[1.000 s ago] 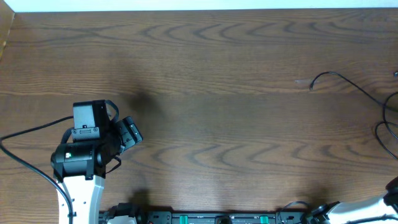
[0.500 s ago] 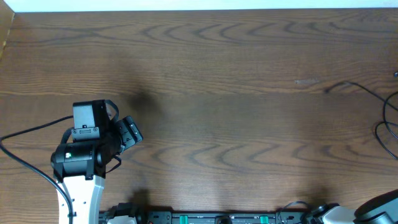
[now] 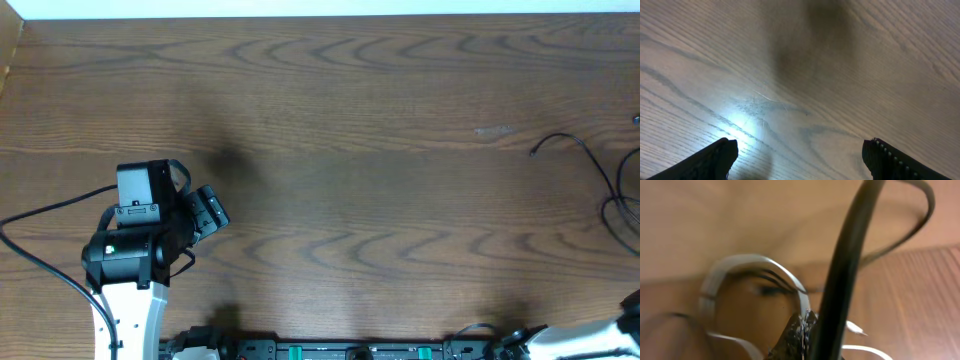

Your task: Untangle cables

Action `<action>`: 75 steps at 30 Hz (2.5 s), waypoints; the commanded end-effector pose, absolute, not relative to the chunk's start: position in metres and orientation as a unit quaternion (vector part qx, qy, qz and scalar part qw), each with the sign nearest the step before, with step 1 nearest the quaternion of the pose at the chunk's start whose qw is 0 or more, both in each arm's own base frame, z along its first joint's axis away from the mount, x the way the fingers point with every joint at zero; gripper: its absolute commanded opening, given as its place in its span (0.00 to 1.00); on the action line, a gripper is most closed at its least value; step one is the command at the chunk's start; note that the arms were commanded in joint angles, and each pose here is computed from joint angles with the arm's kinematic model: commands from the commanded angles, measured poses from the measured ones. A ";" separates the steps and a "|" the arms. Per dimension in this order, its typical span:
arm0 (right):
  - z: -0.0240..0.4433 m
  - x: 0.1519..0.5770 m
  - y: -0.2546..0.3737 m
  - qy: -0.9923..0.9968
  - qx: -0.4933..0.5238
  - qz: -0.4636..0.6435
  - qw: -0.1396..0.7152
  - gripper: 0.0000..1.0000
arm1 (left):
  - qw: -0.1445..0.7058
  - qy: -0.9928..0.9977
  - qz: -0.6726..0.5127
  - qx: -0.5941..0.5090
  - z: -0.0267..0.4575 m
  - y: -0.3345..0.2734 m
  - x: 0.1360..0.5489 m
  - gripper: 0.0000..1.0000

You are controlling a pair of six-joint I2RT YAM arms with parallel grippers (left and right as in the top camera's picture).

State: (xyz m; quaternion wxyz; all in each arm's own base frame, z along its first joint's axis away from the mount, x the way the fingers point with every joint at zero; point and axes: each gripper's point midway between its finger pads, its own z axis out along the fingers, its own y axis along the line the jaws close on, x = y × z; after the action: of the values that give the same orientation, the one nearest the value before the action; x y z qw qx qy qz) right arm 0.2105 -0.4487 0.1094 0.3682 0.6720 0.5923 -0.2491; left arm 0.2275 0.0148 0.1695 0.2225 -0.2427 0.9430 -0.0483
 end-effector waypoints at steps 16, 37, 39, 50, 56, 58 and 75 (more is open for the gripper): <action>0.007 0.205 -0.418 0.690 0.653 -0.210 0.232 0.99 | 0.232 0.942 -0.047 -0.240 0.175 0.016 0.230 0.86; 0.157 0.169 -0.380 0.579 0.725 -0.228 0.296 0.99 | 0.232 0.942 -0.047 -0.240 0.175 0.017 0.230 0.86; 0.145 0.165 -0.369 0.592 0.729 -0.220 0.265 0.99 | 0.232 0.942 -0.047 -0.238 0.175 0.016 0.230 0.86; 0.116 0.232 -0.304 0.744 0.623 -0.040 0.238 0.99 | 0.232 0.942 -0.047 -0.238 0.175 0.017 0.230 0.86; 0.125 0.278 -0.266 0.746 0.599 0.111 0.269 0.99 | 0.232 0.942 -0.047 -0.238 0.175 0.016 0.230 0.85; 0.113 0.263 -0.255 0.677 0.693 0.127 0.211 0.99 | 0.232 0.942 -0.047 -0.238 0.175 0.016 0.230 0.86; 0.168 0.309 -0.149 0.582 0.655 0.471 0.098 0.99 | 0.235 0.941 -0.047 -0.238 0.176 0.017 0.231 0.86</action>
State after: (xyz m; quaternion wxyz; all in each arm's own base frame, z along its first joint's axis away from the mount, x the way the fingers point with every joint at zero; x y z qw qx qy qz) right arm 0.3018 -0.1654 0.1552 0.1262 0.6645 0.6074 0.4167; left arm 0.2295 0.0150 0.1705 0.2269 -0.2422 0.9420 -0.0490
